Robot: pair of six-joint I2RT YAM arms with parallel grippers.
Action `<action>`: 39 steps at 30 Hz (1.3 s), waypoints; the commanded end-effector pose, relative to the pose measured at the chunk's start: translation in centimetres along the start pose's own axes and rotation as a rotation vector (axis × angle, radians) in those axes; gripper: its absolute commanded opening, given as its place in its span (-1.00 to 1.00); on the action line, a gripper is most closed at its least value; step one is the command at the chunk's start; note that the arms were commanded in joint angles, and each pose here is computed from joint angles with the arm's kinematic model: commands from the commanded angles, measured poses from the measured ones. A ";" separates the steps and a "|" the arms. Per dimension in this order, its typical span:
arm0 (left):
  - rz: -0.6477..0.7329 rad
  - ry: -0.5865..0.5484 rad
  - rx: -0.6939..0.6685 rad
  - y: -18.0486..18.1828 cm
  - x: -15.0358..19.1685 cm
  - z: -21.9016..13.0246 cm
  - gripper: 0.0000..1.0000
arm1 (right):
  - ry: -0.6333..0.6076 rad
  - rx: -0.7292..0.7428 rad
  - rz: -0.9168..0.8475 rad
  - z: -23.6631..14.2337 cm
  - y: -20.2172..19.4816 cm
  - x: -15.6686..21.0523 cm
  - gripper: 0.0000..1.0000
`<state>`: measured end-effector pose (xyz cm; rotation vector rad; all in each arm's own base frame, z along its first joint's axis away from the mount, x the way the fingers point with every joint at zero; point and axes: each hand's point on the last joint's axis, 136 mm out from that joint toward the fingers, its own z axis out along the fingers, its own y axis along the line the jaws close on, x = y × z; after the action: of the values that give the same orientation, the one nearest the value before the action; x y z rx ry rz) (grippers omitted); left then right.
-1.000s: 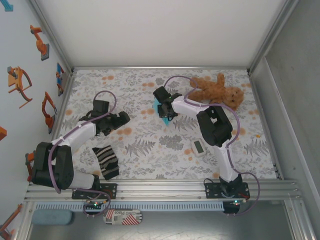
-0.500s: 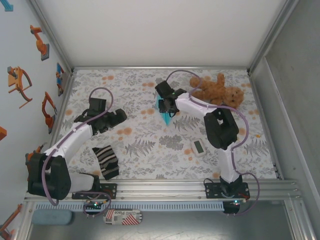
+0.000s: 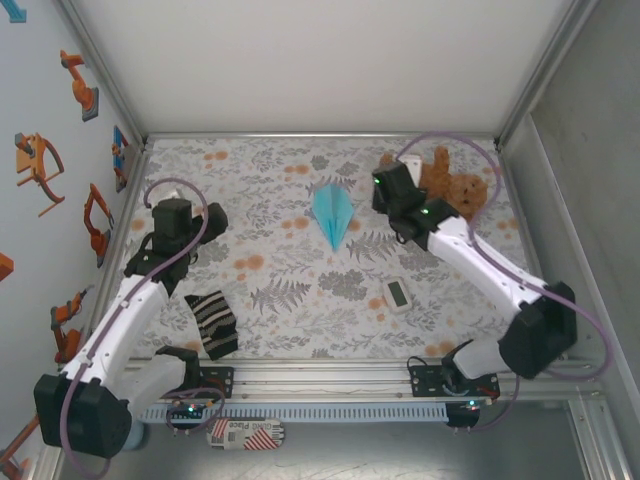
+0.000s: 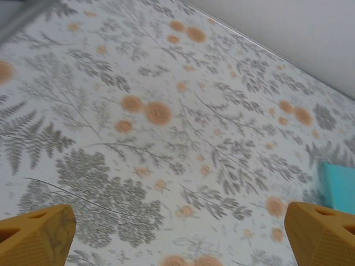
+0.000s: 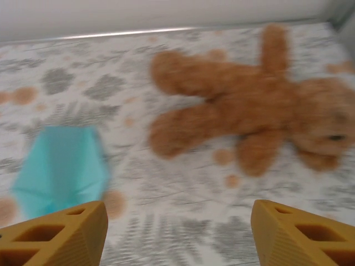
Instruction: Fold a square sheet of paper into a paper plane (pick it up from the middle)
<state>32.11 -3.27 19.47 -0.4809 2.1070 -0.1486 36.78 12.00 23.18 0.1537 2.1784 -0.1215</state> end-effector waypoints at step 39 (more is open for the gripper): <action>0.305 -0.191 0.087 5.1 3.4 12.2 0.93 | -0.318 0.050 0.088 11.3 -15.9 9.5 0.99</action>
<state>37.72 1.30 6.49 -0.1393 2.0120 0.0005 36.99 -4.86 7.58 0.2797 1.9525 -0.1695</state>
